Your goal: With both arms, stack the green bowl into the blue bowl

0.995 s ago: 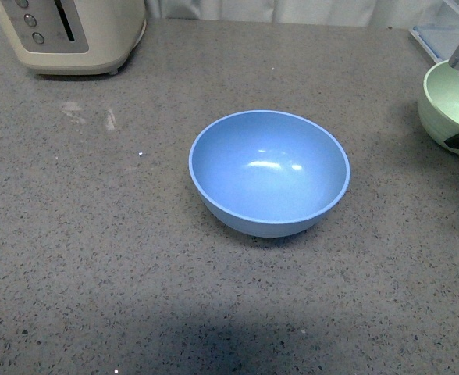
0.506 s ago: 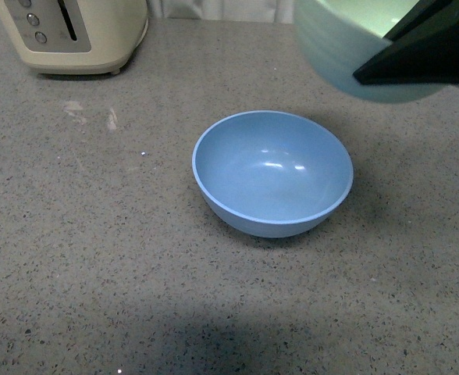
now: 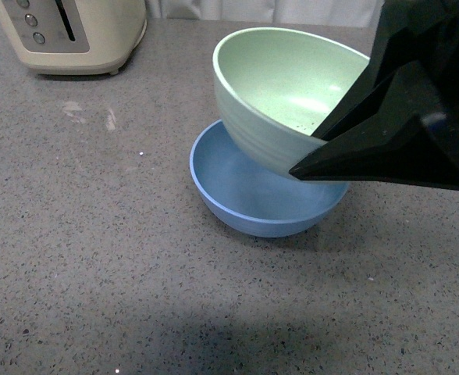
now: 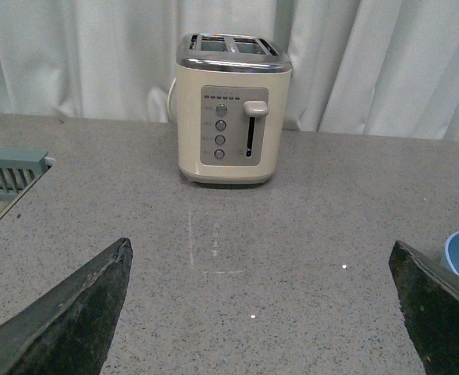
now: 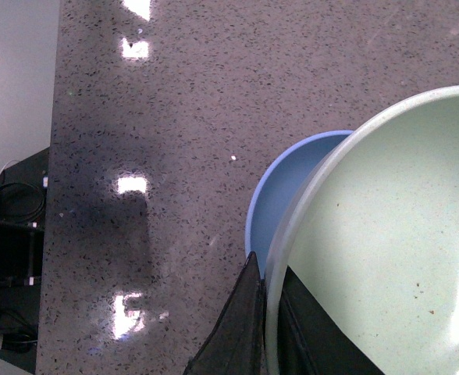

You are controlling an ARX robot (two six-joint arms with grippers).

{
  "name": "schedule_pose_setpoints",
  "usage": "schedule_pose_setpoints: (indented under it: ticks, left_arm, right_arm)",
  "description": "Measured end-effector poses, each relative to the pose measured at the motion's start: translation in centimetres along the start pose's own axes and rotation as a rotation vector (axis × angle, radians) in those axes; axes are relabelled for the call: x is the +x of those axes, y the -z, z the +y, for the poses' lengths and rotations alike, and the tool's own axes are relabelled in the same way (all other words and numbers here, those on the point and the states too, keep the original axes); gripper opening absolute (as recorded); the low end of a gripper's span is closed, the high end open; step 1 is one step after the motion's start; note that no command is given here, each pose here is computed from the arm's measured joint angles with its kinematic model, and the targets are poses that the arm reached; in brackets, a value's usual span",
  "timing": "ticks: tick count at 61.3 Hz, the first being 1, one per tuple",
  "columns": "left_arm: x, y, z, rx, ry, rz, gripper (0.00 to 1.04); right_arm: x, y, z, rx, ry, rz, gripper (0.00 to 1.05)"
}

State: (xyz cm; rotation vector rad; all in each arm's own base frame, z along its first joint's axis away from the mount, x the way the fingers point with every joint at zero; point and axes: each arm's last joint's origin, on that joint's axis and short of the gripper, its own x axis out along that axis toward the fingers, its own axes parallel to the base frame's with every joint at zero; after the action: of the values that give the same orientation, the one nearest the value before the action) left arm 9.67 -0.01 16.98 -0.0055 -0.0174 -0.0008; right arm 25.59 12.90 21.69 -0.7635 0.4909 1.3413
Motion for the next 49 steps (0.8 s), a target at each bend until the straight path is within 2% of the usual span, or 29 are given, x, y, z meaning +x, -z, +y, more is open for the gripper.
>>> schedule_pose_setpoints:
  ticks: [33, 40, 49]
  left_arm:
    - [0.0, 0.0, 0.0, 0.000, 0.000, 0.000, 0.98]
    - [0.0, 0.0, 0.0, 0.000, 0.000, 0.000, 0.98]
    - [0.0, 0.0, 0.0, 0.000, 0.000, 0.000, 0.98]
  right_arm:
    - [3.1, -0.1, -1.0, -0.057, -0.010, 0.039, 0.02]
    - [3.0, 0.1, -0.9, -0.066, -0.025, 0.057, 0.23]
    - [2.5, 0.2, -1.2, -0.073, -0.003, 0.057, 0.43]
